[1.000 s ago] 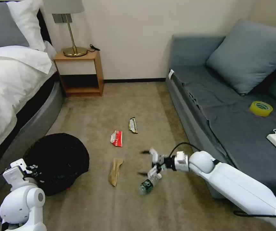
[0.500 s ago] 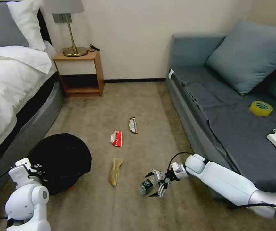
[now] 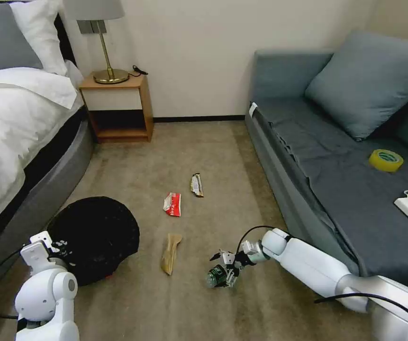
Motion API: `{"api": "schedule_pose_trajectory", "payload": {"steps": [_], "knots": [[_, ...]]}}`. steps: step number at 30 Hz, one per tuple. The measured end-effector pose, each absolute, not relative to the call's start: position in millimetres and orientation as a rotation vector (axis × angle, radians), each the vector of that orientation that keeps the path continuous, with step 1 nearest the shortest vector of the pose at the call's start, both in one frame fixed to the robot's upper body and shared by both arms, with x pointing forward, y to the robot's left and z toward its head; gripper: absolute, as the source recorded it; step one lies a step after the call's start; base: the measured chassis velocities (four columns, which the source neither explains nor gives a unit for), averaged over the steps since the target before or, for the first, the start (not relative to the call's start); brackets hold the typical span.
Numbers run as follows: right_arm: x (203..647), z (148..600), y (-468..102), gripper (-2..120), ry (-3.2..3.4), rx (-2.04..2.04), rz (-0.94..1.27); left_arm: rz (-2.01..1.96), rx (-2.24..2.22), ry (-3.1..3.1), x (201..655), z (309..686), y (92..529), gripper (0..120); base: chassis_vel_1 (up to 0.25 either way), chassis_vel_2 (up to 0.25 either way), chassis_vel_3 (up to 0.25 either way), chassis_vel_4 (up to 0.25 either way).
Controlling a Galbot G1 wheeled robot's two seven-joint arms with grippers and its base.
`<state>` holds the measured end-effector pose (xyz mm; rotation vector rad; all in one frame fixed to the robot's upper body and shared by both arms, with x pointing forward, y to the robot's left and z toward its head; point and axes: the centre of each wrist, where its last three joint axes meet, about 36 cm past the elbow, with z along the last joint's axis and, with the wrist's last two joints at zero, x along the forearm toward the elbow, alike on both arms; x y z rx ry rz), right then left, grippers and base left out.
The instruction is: Pick up the trash bin, then pick up the garbage on the floor and place it into the trash bin.
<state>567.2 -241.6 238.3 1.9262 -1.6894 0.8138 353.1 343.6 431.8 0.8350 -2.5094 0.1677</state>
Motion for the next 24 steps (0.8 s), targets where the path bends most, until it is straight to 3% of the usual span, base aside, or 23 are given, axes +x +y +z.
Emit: {"api": "schedule_pose_trajectory", "payload": {"steps": [6, 7, 12, 13, 24], "knots": [[566, 228, -235, 95, -1.677, 1.924, 0.81, 0.169, 0.836, -2.516, 352, 434, 344, 3, 0.0, 0.0, 0.0, 0.0], [565, 224, -232, 86, -1.669, 1.925, 0.812, 0.169, 0.836, -2.518, 351, 434, 344, 3, 0.0, 0.0, 0.0, 0.0], [566, 214, -227, 71, -1.662, 1.927, 0.819, 0.17, 0.838, -2.523, 348, 436, 344, 3, 0.0, 0.0, 0.0, 0.0], [566, 212, -226, 63, -1.666, 1.922, 0.822, 0.169, 0.839, -2.524, 347, 436, 344, 3, 0.0, 0.0, 0.0, 0.0], [559, 200, -230, 30, -1.686, 1.9, 0.815, 0.174, 0.831, -2.536, 346, 437, 342, 3, 0.0, 0.0, 0.0, 0.0]]}}
